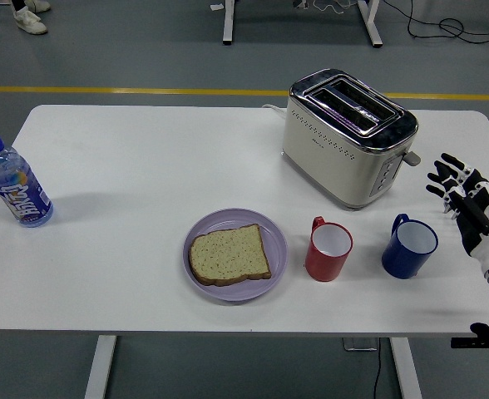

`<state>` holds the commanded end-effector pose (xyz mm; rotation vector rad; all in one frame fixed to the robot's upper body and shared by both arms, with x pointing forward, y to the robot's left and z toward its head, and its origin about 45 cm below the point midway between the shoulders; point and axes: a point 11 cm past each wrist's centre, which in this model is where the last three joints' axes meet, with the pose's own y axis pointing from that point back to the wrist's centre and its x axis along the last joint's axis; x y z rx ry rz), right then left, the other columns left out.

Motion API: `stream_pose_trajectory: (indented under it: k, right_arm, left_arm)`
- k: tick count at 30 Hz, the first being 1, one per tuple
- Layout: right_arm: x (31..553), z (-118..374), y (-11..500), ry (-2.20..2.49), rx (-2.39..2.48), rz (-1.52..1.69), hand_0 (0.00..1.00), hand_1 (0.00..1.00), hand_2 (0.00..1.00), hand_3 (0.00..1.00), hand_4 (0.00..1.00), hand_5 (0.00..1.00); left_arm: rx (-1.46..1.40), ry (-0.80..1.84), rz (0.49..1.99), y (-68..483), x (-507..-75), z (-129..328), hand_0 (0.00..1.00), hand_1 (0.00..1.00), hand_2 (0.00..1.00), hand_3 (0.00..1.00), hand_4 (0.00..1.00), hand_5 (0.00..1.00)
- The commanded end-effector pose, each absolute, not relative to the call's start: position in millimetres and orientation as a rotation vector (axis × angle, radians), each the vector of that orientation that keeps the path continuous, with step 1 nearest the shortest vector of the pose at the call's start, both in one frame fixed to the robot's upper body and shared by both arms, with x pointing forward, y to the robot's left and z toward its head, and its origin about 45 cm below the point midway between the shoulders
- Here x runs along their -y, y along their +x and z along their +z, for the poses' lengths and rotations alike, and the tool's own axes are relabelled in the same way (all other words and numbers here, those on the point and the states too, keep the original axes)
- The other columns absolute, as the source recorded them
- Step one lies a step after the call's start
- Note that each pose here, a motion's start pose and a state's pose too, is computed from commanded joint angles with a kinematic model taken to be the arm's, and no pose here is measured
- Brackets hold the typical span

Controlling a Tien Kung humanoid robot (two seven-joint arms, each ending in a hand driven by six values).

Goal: Pick up the cup,pour liquid into bread,place the cup on the desk

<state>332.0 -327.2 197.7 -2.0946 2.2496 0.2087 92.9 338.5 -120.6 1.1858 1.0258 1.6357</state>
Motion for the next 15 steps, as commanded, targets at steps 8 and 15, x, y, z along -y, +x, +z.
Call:
stream_pose_trajectory:
  k: [8,15]
  right_arm:
    - [327.1,197.8,333.2,-2.093,-2.247,0.213,0.766,0.731,0.745,0.716,0.743,0.461]
    - [326.4,198.6,334.6,-2.092,-2.243,0.214,0.767,0.729,0.743,0.710,0.741,0.462]
  left_arm:
    - [-1.024,1.185,1.635,94.4,-338.3,-120.4,0.687,0.695,0.698,0.553,0.254,0.998]
    - [-1.022,1.182,1.637,96.5,-338.5,-119.9,0.686,0.696,0.699,0.554,0.254,0.998]
